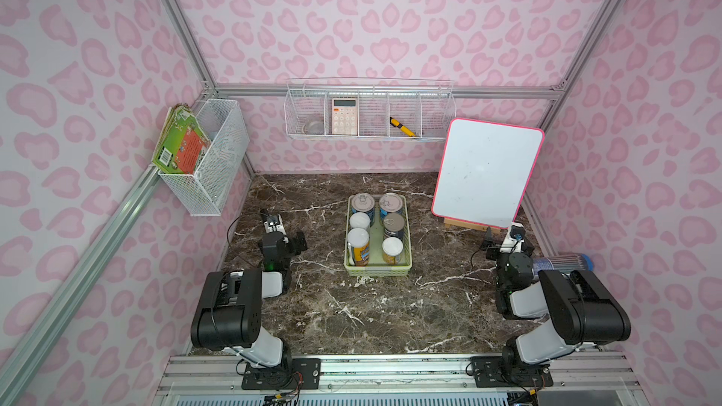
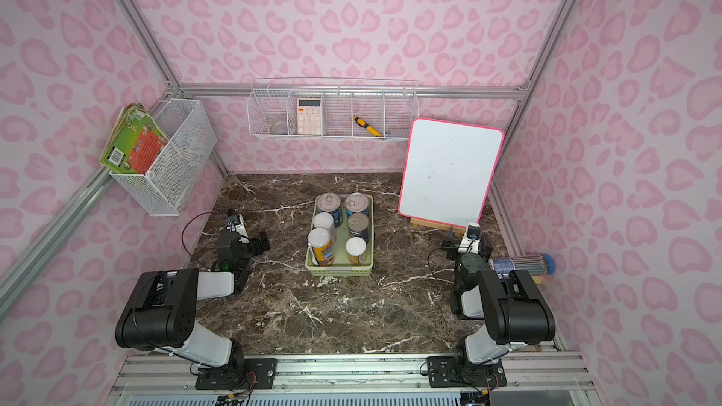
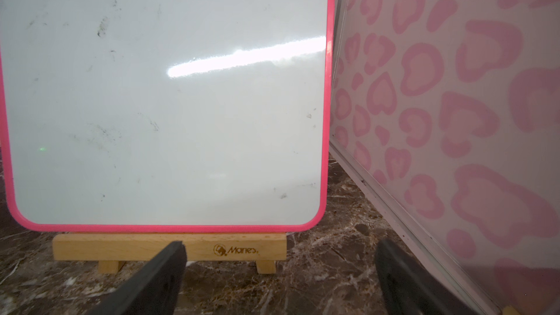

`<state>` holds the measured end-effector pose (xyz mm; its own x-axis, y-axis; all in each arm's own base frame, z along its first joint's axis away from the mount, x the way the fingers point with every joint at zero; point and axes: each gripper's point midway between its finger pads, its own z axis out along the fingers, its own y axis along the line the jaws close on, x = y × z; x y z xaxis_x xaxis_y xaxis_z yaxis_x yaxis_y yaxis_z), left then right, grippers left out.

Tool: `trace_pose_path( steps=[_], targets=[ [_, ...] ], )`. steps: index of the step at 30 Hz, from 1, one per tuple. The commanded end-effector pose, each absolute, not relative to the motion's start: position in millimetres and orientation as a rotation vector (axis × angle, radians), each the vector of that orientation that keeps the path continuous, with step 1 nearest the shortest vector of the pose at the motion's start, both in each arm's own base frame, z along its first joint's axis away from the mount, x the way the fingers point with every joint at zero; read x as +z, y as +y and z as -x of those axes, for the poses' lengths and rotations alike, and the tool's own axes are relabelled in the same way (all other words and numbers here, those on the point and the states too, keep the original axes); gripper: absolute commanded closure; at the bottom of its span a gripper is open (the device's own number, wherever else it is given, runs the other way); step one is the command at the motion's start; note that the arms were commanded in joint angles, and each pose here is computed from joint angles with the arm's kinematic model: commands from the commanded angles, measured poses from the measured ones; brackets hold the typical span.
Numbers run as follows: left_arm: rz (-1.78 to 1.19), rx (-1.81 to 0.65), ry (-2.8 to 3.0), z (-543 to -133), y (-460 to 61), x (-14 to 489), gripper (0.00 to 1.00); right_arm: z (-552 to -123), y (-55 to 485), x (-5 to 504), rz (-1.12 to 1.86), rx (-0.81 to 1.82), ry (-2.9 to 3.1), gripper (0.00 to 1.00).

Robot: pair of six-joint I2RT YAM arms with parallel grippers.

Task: Put the canned food in the basket
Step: Reset both arms

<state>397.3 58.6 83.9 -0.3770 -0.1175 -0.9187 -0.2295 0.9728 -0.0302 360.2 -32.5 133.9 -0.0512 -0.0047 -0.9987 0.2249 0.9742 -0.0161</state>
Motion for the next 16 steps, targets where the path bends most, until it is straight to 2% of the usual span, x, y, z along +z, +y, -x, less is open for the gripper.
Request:
trace_pose_path(
  steps=[1,16],
  targets=[
    [0.250,0.108,1.952,-398.6,57.8,86.9,0.01,-361.2,-33.6,136.9,-0.172,-0.200,1.603,0.00],
    [0.251,0.108,1.952,-398.6,57.8,87.0,0.01,-362.3,-32.6,136.9,-0.168,-0.203,1.605,0.00]
  ],
)
